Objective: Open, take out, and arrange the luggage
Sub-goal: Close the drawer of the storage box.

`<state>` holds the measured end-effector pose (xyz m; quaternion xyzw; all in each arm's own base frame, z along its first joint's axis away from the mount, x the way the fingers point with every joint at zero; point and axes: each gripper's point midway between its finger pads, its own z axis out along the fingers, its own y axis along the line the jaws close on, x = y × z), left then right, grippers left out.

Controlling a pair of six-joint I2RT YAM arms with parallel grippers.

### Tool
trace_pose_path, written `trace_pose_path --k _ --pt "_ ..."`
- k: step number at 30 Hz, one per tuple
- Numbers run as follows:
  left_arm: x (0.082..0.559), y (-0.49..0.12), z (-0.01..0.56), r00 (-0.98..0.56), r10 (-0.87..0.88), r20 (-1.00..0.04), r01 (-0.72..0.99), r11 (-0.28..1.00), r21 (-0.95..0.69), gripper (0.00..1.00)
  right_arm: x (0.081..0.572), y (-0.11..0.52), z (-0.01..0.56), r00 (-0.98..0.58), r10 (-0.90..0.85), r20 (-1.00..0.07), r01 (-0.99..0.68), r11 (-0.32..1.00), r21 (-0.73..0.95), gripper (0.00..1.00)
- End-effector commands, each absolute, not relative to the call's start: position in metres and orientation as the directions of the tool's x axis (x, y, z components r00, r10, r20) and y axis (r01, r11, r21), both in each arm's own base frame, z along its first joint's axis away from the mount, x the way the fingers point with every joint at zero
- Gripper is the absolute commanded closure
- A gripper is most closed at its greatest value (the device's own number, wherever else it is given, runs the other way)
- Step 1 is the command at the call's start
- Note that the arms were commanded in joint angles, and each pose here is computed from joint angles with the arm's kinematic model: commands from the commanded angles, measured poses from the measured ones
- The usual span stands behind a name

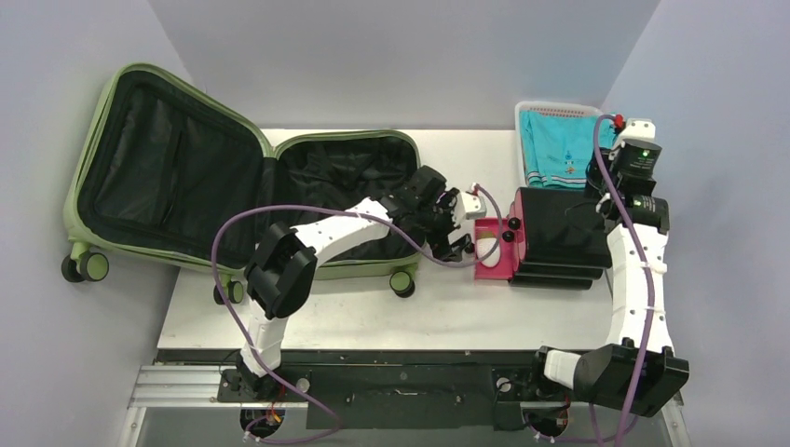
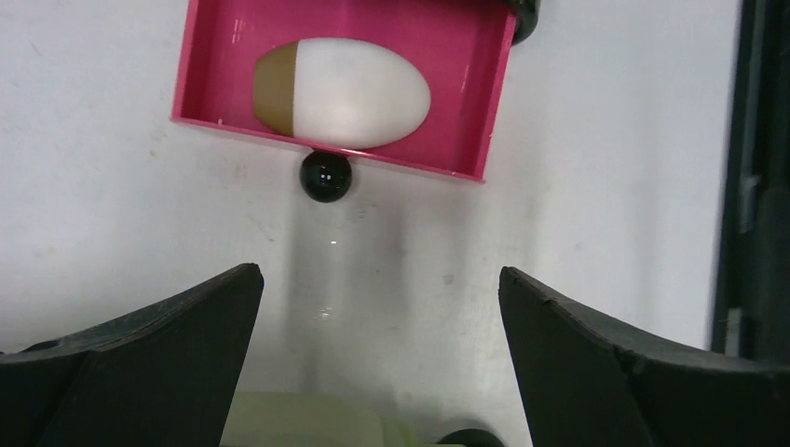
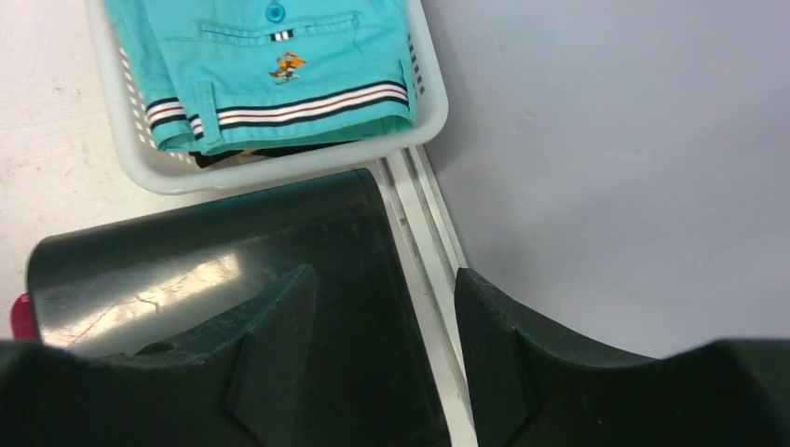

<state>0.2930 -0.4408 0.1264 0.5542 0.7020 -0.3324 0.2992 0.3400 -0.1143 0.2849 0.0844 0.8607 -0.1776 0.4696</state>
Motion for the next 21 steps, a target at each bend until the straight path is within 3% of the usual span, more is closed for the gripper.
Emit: trace_pose_path --k 1,5,9,19,21 --pt "0.3 -0.444 0.113 0.22 0.662 -0.716 0.972 -0.084 0.221 0.04 0.347 -0.116 0.276 -0.523 0.028 -0.852 0.29 0.946 -0.146 0.47" --pt "0.303 -0.443 0.074 0.348 0.715 -0.606 0.927 -0.168 0.335 0.04 0.347 -0.12 0.257 -0.551 0.062 -0.832 0.301 0.945 -0.129 0.47" --pt "0.31 -0.451 0.052 0.403 0.723 -0.562 0.9 -0.202 0.386 0.04 0.346 -0.114 0.245 -0.553 0.078 -0.83 0.282 0.954 -0.098 0.47" --pt "0.332 -0.477 0.035 0.362 0.711 -0.603 0.921 -0.173 0.349 0.01 0.339 -0.118 0.23 -0.565 0.115 -0.817 0.28 0.958 -0.059 0.47" --pt "0.333 -0.48 0.033 0.347 0.706 -0.617 0.929 -0.167 0.331 0.07 0.339 -0.118 0.228 -0.568 0.119 -0.814 0.277 0.959 -0.053 0.47"
